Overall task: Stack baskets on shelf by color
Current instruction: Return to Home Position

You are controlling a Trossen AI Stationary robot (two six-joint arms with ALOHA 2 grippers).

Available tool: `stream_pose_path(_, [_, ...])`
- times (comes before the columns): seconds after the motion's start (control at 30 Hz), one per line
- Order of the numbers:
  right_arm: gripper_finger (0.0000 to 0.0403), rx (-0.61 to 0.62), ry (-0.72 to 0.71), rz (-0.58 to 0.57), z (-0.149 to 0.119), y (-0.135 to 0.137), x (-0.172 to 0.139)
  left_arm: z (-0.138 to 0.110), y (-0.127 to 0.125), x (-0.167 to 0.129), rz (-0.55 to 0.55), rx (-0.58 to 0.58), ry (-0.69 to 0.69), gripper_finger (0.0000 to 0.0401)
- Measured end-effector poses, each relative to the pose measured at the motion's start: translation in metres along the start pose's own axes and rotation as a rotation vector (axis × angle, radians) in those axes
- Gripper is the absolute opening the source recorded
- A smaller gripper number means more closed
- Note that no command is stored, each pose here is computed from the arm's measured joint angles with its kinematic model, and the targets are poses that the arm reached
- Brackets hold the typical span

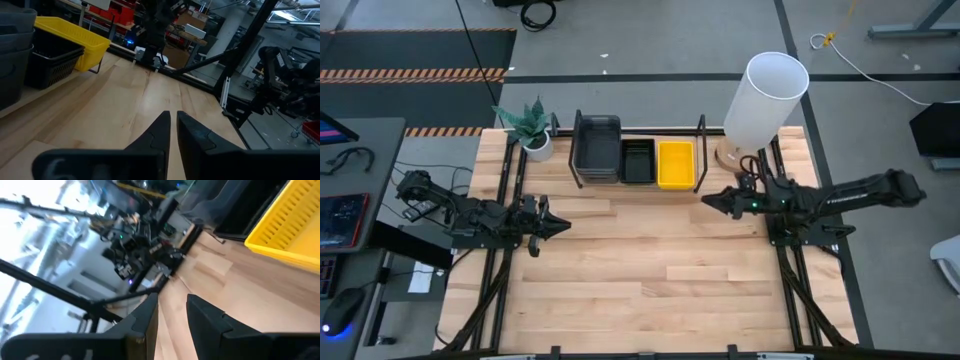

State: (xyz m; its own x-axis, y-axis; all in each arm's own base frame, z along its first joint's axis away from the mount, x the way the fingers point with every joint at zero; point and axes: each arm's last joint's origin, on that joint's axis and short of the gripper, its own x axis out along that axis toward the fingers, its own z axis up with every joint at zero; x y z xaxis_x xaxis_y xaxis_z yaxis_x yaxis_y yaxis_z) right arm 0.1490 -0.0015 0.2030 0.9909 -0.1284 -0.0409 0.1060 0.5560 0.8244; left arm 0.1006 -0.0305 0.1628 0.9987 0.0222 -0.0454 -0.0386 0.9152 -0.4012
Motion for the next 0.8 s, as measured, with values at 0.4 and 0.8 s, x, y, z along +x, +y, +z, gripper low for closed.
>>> stream_pose_path(0.4, [0.0107,0.13,-0.068,0.011,-0.024,-0.021,-0.011,0.0,0.0,0.0,0.0,0.0,0.0,0.003])
stream_pose_path(0.8, [0.0101,0.137,-0.219,-0.042,-0.021,-0.02,-0.012,0.0,0.0,0.0,0.0,0.0,0.0,0.0033])
